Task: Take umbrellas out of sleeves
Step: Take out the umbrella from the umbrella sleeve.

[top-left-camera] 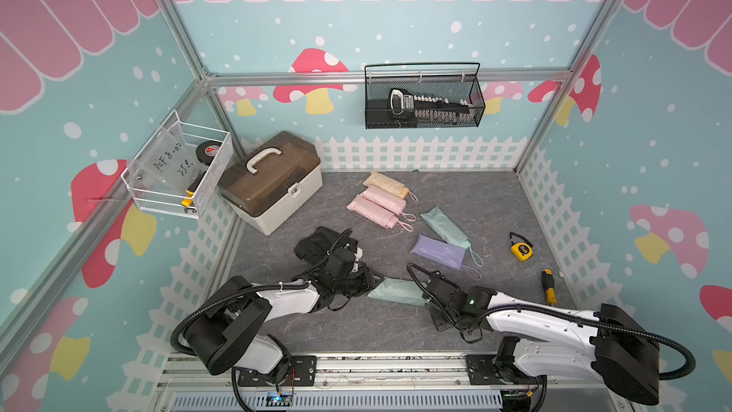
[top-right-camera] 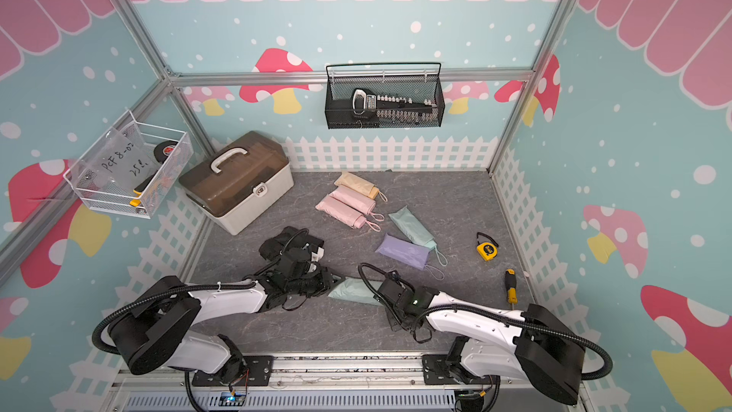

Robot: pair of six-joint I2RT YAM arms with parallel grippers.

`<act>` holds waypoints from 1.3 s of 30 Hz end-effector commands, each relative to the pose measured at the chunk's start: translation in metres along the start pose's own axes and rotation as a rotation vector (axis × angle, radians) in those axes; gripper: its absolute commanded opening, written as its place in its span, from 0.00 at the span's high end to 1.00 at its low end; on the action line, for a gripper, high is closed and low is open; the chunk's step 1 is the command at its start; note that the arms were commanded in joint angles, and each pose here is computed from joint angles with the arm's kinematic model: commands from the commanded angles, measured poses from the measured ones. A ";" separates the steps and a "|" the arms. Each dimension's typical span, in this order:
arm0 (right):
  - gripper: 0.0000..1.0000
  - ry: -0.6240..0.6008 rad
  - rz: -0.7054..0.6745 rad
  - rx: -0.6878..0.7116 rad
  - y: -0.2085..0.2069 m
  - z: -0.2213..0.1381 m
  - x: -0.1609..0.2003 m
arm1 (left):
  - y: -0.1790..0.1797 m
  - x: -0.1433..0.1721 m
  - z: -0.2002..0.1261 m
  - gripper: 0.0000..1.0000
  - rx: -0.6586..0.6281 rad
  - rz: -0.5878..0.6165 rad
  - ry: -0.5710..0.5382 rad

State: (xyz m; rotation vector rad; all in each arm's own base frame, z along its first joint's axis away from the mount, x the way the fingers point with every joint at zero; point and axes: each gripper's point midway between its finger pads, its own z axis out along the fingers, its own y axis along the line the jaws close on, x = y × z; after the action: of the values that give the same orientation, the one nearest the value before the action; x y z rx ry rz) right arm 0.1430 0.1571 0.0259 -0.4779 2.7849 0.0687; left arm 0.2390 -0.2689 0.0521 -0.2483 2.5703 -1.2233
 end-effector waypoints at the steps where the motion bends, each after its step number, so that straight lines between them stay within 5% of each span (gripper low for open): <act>1: 0.98 0.001 0.006 0.002 -0.001 0.001 0.002 | -0.012 0.000 0.000 0.80 0.048 0.018 0.000; 3: 0.98 0.001 0.007 0.002 -0.001 0.002 0.003 | -0.011 -0.001 -0.002 0.90 0.033 0.031 -0.002; 9: 0.98 -0.002 0.010 0.000 -0.001 0.002 0.003 | -0.005 -0.003 -0.010 1.00 -0.041 0.068 -0.011; 20: 0.99 -0.089 0.081 0.100 -0.026 -0.015 -0.007 | 0.006 -0.026 -0.037 1.00 -0.215 0.173 -0.104; 39: 1.00 -0.180 0.129 0.183 -0.053 -0.036 -0.010 | 0.020 -0.043 -0.056 1.00 -0.263 0.169 -0.136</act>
State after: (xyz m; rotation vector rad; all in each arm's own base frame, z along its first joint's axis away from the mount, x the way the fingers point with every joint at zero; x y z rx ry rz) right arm 0.1595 0.1190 0.0613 -0.2746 2.6223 -0.0485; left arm 0.2507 -0.2091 0.0652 -0.1565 2.6073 -0.8154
